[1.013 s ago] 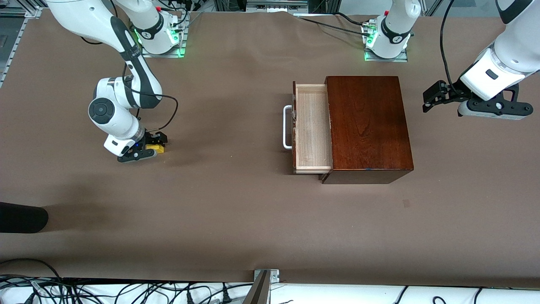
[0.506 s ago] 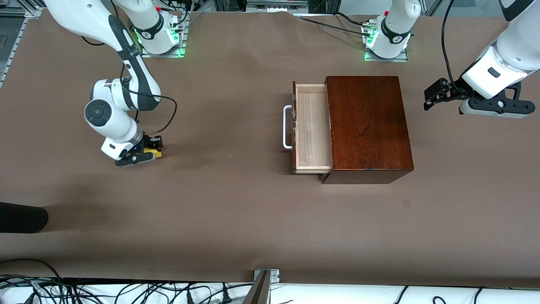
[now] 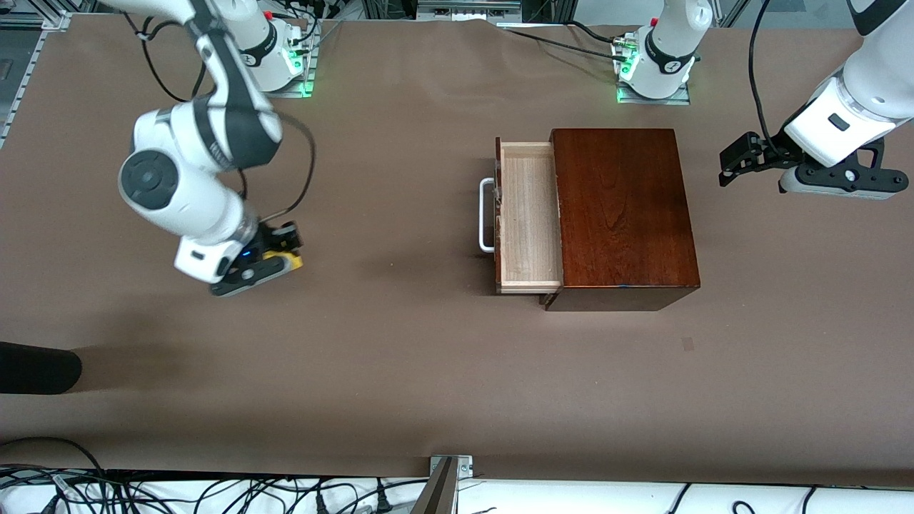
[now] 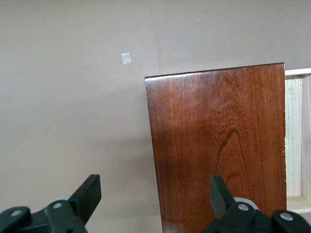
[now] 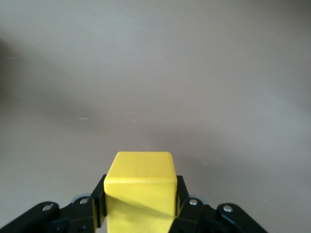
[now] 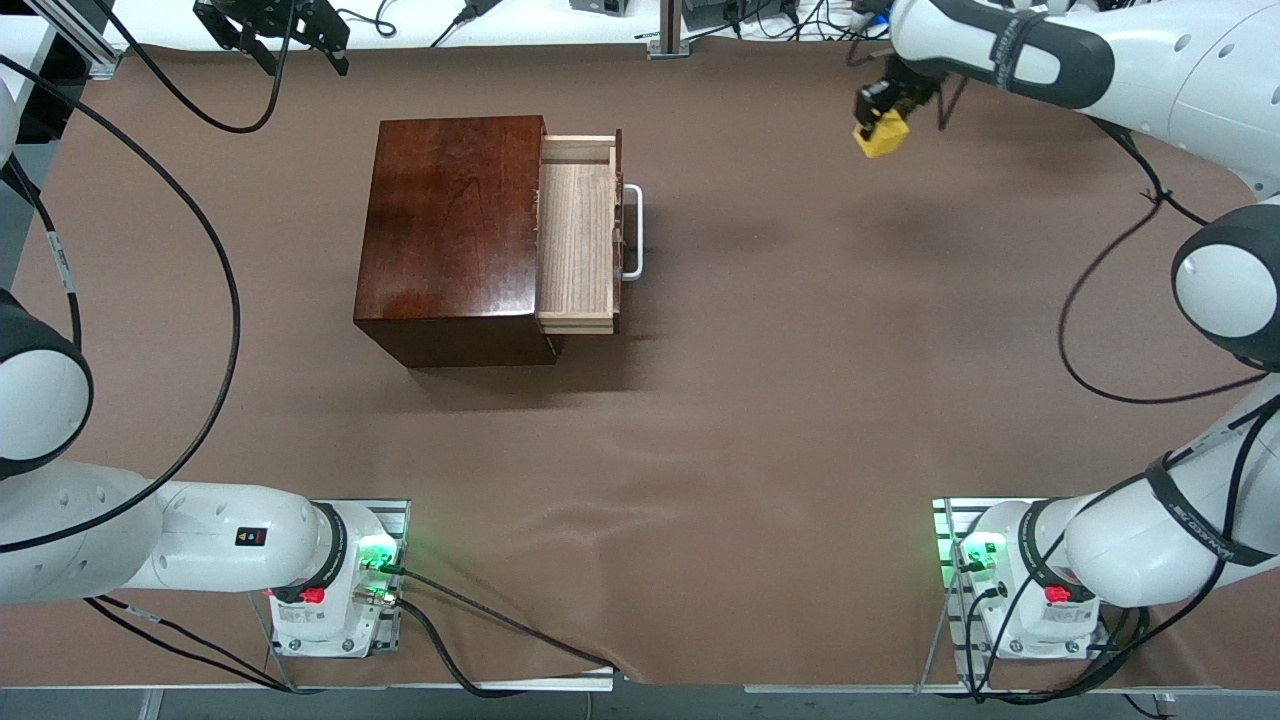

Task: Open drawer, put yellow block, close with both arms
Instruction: 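Carry the yellow cube with the right gripper into the open drawer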

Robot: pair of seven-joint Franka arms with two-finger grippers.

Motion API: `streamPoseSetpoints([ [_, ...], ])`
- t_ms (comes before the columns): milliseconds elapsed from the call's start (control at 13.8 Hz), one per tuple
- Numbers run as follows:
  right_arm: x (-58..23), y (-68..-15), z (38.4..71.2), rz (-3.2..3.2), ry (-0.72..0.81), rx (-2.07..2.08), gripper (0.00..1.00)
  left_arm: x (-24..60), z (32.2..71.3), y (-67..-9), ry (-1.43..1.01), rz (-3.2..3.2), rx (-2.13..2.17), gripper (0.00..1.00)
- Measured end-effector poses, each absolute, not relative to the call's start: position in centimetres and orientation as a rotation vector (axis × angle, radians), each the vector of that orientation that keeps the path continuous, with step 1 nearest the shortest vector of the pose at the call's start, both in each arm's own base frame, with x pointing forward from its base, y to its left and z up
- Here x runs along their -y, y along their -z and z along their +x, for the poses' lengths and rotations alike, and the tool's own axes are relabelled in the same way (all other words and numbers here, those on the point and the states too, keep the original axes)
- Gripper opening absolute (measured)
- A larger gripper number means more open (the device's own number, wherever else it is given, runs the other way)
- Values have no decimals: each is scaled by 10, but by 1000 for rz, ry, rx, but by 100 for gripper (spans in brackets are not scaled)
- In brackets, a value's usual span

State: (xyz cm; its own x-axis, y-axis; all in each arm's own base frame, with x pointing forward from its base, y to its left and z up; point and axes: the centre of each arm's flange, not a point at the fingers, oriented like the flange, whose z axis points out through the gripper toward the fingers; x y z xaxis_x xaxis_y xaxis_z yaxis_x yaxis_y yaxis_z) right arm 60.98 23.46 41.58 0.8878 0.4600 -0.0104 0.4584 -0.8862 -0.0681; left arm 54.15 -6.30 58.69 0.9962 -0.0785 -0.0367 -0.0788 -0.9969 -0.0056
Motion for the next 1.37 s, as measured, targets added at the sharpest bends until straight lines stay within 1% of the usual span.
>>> streamPoseSetpoints([
  [145, -296, -427, 597, -2929, -15, 868, 55, 67, 541, -590, -47, -3132, -135, 100],
  [289, -363, -422, 581, -2843, 2, 1070, 55, 69, 541, -591, -44, -3131, -142, 100],
  [506, -468, -424, 542, -2681, 67, 1390, 55, 70, 541, -591, -44, -3131, -144, 100],
  [651, -522, -441, 515, -2579, 152, 1572, 55, 71, 541, -591, -44, -3131, -145, 100],
  [796, -562, -457, 489, -2506, 236, 1716, 55, 71, 541, -591, -44, -3131, -146, 100],
  [940, -593, -455, 465, -2461, 280, 1823, 55, 71, 541, -591, -44, -3131, -146, 100],
  [1085, -617, -433, 446, -2425, 295, 1901, 55, 71, 541, -591, -44, -3131, -146, 100],
  [1374, -642, -390, 424, -2383, 279, 2038, 55, 71, 541, -591, -44, -3131, -145, 100],
])
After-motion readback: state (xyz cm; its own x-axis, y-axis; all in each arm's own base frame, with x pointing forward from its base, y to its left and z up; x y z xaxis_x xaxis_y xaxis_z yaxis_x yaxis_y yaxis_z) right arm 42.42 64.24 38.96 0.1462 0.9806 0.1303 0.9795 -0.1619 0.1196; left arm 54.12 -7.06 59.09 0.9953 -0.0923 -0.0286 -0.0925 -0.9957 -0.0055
